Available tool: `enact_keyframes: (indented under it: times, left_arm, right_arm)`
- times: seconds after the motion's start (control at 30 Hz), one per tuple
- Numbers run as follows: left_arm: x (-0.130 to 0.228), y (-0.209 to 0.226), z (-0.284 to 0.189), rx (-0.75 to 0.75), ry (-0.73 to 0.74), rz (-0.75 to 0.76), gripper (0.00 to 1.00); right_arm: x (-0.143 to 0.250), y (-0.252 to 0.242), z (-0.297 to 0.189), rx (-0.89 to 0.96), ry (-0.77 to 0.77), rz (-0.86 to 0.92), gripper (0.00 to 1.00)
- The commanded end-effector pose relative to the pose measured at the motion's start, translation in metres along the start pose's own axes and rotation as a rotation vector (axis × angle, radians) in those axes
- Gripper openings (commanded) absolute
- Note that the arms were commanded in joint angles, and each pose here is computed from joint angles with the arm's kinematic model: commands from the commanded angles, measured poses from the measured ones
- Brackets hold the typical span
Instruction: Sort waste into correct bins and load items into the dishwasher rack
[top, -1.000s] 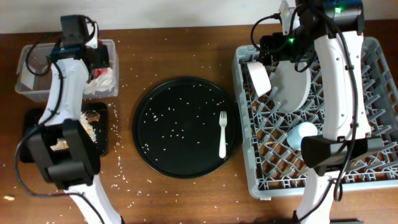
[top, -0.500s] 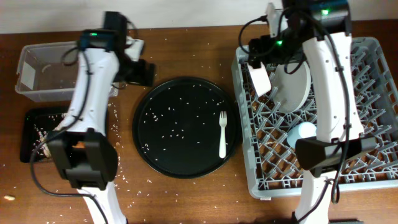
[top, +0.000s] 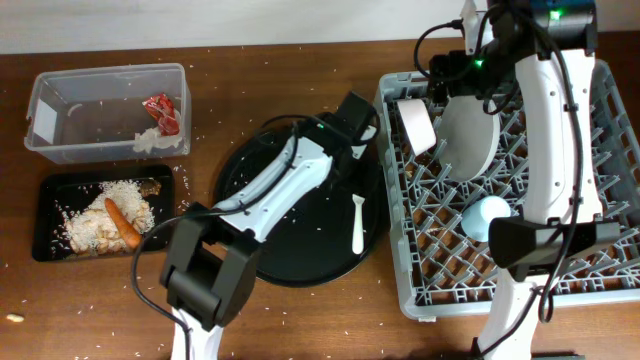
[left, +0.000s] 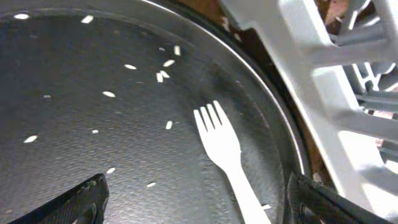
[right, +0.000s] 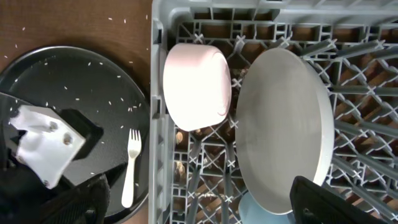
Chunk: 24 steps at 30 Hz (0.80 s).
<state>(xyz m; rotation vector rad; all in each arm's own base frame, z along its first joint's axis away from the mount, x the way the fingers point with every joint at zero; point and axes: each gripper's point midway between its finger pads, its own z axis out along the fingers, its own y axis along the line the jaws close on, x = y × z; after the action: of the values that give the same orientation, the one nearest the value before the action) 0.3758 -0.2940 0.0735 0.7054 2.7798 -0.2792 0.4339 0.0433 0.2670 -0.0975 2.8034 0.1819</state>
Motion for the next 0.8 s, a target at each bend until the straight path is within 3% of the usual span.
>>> enact_keyframes:
  times: [0.0, 0.03, 0.07, 0.17, 0.23, 0.3, 0.47, 0.53, 0.57, 0.6, 0.77]
  left_arm:
    - [0.015, -0.013, 0.026, 0.001, 0.062, 0.052, 0.89]
    - [0.018, -0.013, 0.029, -0.021, 0.070, 0.070, 0.89]
    - [0.022, -0.012, 0.032, -0.050, 0.083, 0.081, 0.81]
    - [0.030, -0.013, 0.044, -0.049, 0.119, 0.087, 0.80]
    - [0.033, -0.012, 0.048, -0.051, 0.130, 0.086, 0.74]
    - [0.037, -0.014, 0.053, -0.054, 0.146, 0.093, 0.62]
    - [0.044, -0.023, 0.070, -0.055, 0.215, 0.157, 0.62]
    - [0.045, -0.025, 0.071, -0.087, 0.211, 0.179, 0.50]
    - [0.043, -0.027, 0.069, -0.105, 0.204, 0.192, 0.27]
    - [0.040, -0.027, 0.067, -0.120, 0.197, 0.199, 0.18]
    - [0.025, -0.019, 0.049, -0.154, 0.183, 0.186, 0.12]
  right_arm:
    - [0.002, -0.012, -0.002, 0.036, 0.002, 0.017, 0.92]
    - [0.002, -0.015, -0.003, 0.052, 0.002, 0.017, 0.92]
    - [0.002, -0.016, -0.003, 0.059, 0.002, 0.017, 0.92]
    - [0.002, -0.016, -0.003, 0.060, 0.002, 0.017, 0.92]
    - [0.002, -0.018, -0.003, 0.074, 0.002, 0.017, 0.92]
    - [0.002, -0.020, -0.003, 0.086, 0.002, 0.017, 0.92]
    - [0.002, -0.022, -0.003, 0.093, 0.002, 0.017, 0.92]
    - [0.002, -0.024, -0.003, 0.107, 0.002, 0.017, 0.92]
    - [0.002, -0.025, -0.003, 0.112, 0.002, 0.017, 0.92]
    - [0.002, -0.025, -0.003, 0.112, 0.002, 0.017, 0.92]
    - [0.002, -0.025, -0.003, 0.111, 0.002, 0.017, 0.93]
